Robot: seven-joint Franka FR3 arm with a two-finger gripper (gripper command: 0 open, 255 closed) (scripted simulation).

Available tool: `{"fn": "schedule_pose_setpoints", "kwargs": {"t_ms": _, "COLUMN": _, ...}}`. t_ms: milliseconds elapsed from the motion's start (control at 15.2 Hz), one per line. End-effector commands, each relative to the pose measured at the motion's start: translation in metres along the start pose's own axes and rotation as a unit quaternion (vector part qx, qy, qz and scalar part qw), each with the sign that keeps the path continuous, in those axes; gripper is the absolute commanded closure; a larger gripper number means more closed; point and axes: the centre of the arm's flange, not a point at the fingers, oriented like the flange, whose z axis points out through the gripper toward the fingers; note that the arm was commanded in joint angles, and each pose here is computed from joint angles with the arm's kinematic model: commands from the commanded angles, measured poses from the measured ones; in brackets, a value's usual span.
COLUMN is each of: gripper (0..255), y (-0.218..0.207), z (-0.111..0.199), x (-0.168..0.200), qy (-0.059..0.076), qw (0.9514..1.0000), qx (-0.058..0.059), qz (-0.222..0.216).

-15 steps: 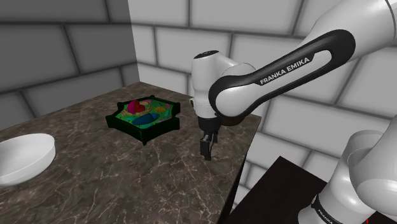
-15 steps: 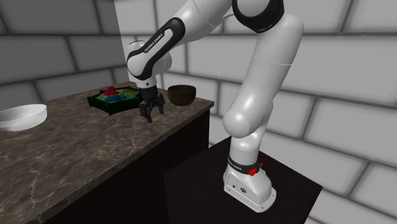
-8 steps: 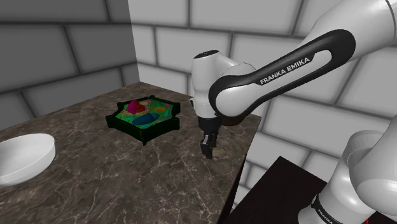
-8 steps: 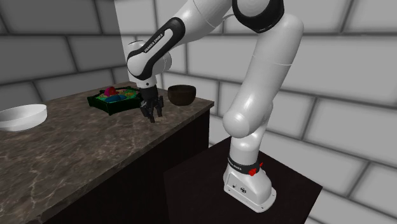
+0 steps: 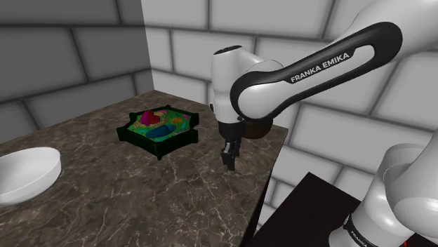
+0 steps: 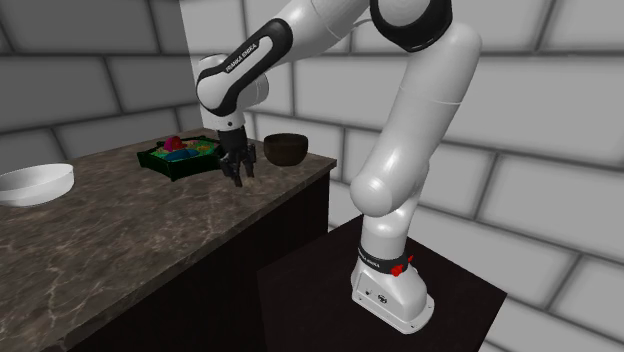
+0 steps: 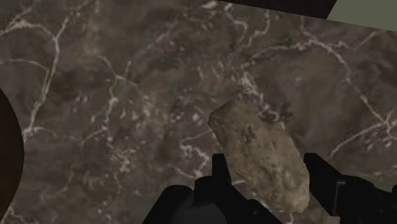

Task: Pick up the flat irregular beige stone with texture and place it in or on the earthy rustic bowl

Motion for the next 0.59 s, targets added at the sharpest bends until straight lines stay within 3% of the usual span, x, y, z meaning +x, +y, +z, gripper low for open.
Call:
{"fn": "schedule_pose_setpoints", "kwargs": {"t_ms": 0, "gripper": 255, "y": 0.001, "z": -0.009, "x": -0.002, "qy": 0.0, "qw": 1.0, "qx": 0.0, "qz": 0.0}}
{"fn": "schedule_pose_setpoints", "kwargs": {"t_ms": 528, "gripper": 255, "y": 0.002, "z": -0.051, "x": -0.007, "qy": 0.0, "qw": 1.0, "qx": 0.0, "qz": 0.0}}
